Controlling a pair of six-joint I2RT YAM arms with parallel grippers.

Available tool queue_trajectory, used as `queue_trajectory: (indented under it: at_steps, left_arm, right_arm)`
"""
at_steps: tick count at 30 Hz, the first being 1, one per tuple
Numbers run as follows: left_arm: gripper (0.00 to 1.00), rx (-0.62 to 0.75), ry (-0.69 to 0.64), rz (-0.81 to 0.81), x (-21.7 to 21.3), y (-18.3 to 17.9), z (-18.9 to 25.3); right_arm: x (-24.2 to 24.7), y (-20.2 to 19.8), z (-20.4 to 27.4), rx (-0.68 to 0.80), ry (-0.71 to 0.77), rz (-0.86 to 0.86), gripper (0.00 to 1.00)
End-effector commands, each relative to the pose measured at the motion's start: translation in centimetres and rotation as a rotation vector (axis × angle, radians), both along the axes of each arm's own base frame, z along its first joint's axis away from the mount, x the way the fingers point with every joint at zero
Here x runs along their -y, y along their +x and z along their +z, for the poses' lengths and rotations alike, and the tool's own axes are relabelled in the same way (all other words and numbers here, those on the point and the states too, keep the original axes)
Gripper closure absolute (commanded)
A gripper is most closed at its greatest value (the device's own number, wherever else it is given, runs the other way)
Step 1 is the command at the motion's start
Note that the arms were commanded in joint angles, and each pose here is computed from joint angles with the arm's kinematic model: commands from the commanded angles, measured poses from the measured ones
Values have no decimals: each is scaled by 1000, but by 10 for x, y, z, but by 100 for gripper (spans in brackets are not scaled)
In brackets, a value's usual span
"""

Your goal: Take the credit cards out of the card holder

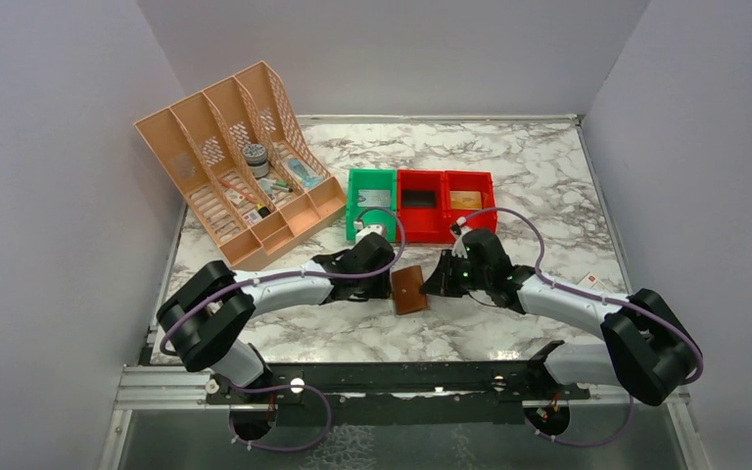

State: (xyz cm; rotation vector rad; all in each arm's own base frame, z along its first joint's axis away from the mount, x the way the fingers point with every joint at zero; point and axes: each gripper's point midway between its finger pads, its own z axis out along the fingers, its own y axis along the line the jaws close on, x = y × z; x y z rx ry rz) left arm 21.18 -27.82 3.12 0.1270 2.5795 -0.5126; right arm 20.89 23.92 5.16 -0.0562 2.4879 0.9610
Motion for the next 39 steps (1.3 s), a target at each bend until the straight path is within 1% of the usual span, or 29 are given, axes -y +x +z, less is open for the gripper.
queue_trajectory:
  at_steps: [1, 4, 10, 15, 21, 24, 30, 32, 33, 34, 35, 36, 39]
  left_arm:
    - [55, 32, 13, 10, -8, 2, 7]
    - [50, 38, 8, 9, -7, 3, 8]
    - [50, 23, 17, 18, -9, 1, 2]
    - [59, 22, 14, 22, -10, 0, 3]
    - [64, 2, 5, 14, -8, -3, -3]
    - [69, -18, -17, 4, -3, -7, -7]
    - [82, -9, -54, 7, 1, -6, -5]
    - [88, -3, -63, 0, 3, -5, -2]
    - [93, 0, -68, -6, 5, -5, 0]
    - [98, 3, -72, -10, 6, -5, 2]
    - [100, 6, -74, -14, 6, -5, 4]
    - [100, 11, -76, -18, 6, -4, 6]
    - [100, 32, -93, -31, 7, -4, 15]
  right_arm:
    - [2, 8, 8, 42, -13, -15, 99]
    - [3, 8, 8, 41, -14, -16, 99]
    - [2, 7, 8, 38, -12, -12, 99]
    - [3, 7, 7, 37, -14, -12, 99]
    - [3, 7, 5, 34, -15, -14, 98]
    - [3, 6, 3, 29, -17, -15, 98]
    - [5, 4, 1, 23, -21, -17, 94]
    - [4, 5, 2, 29, -19, -11, 92]
    - [4, 5, 3, 35, -20, -8, 90]
    - [5, 7, 5, 44, -28, -6, 87]
    - [6, 9, 5, 51, -41, -11, 84]
    - [8, 11, 6, 59, -59, -14, 80]
    - [15, 18, 7, 77, -114, -28, 64]
